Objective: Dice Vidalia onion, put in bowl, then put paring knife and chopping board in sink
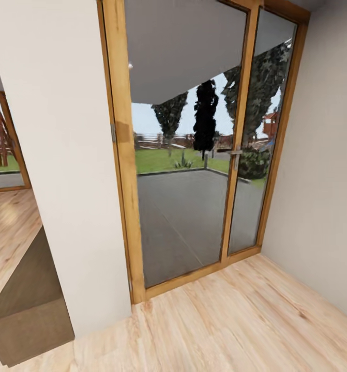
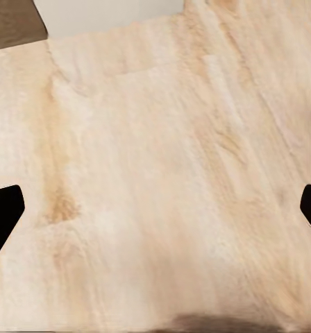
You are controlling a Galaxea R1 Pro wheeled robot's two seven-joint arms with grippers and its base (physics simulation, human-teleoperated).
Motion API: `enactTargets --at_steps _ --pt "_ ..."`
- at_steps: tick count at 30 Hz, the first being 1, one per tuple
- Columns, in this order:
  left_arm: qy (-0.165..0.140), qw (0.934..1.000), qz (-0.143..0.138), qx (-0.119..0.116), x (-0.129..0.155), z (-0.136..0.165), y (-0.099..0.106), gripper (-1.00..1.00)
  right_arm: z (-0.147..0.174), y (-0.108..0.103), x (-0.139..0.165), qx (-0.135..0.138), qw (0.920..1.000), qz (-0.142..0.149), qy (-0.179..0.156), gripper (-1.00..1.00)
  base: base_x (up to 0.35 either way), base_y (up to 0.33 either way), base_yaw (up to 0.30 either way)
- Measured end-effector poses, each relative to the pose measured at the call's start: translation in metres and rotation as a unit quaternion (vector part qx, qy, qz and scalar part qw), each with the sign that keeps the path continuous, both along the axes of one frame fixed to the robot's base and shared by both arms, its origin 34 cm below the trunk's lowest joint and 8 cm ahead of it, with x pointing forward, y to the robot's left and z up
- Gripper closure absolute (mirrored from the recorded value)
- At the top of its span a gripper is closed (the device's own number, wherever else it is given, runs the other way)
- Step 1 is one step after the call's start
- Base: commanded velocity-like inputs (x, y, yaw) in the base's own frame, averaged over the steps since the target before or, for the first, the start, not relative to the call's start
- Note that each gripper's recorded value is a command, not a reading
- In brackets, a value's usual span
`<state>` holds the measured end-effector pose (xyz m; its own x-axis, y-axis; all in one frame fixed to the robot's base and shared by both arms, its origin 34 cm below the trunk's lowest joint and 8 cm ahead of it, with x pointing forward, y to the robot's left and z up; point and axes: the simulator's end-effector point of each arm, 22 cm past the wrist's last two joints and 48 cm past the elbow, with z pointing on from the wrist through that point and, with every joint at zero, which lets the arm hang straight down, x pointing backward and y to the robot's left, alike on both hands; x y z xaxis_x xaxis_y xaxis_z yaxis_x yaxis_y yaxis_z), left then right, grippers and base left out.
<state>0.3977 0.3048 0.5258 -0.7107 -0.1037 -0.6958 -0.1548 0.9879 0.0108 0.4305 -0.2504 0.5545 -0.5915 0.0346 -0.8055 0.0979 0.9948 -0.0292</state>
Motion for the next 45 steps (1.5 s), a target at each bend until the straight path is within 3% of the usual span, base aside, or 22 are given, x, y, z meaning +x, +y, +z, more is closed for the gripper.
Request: enactTargets --at_steps 45 --pt "0.010 1.0000 -0.001 -0.002 -0.0082 -0.0052 -0.0029 -1.00 0.0032 -0.0011 0.0030 -0.001 1.0000 0.000 -0.006 -1.00 -0.264 -0.213 -0.272"
